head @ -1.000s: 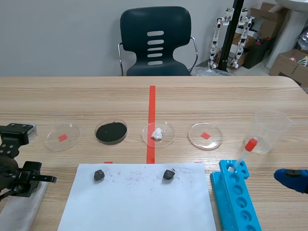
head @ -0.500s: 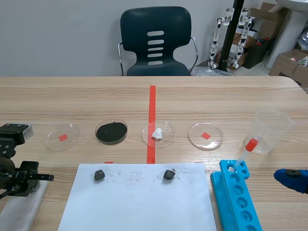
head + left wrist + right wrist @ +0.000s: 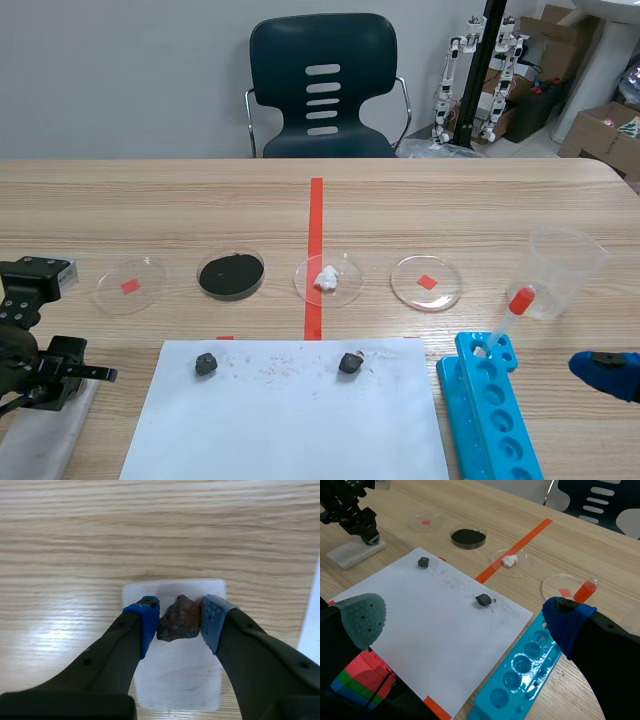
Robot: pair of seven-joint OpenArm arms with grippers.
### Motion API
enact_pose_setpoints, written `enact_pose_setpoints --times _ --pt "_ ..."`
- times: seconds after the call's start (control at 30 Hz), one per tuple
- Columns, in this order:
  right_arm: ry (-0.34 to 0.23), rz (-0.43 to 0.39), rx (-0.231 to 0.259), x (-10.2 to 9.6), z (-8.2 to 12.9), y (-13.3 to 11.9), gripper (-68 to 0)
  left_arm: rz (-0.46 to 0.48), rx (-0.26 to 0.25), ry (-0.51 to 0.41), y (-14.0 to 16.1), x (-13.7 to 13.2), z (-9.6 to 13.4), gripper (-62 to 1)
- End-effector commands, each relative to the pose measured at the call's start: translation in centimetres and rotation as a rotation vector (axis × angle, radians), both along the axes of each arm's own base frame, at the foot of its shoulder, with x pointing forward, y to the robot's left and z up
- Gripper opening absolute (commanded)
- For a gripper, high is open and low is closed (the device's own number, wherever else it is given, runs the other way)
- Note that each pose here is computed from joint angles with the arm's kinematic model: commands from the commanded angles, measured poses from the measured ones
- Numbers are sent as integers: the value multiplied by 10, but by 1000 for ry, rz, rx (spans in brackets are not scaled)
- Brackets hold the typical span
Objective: Rub the mineral on the streak plate
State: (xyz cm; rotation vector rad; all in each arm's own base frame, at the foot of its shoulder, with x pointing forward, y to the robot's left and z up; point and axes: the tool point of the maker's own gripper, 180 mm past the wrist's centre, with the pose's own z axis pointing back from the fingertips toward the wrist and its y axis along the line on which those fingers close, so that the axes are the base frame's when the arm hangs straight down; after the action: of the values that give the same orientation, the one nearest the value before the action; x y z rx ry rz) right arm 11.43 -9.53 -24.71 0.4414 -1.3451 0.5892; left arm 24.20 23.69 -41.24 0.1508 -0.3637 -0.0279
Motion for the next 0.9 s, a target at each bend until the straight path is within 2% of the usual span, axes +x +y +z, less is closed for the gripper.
enact_pose_setpoints --times 0.0,0.1,0.17,0.33,0.4,0.5,0.73,0.87 --pt "-21 -6 23 3 7 0 4 32 94 48 28 -13 -2 -492" --pt "-21 -6 23 3 7 0 4 45 141 51 39 -14 1 -492" --pt "-21 -6 22 3 7 0 4 44 155 50 41 -14 2 -492" --pt "-21 -6 22 3 7 0 4 36 157 40 40 -13 3 -492" --pt "-21 -6 22 3 7 0 4 16 156 0 36 -9 9 -492" --pt "-21 -6 23 3 7 0 4 -12 155 -116 28 5 25 -492" --pt "-21 -6 23 3 7 0 4 -163 88 -519 -20 43 82 -492" --pt "-21 -6 23 3 7 0 4 -234 38 -645 -45 44 104 -492"
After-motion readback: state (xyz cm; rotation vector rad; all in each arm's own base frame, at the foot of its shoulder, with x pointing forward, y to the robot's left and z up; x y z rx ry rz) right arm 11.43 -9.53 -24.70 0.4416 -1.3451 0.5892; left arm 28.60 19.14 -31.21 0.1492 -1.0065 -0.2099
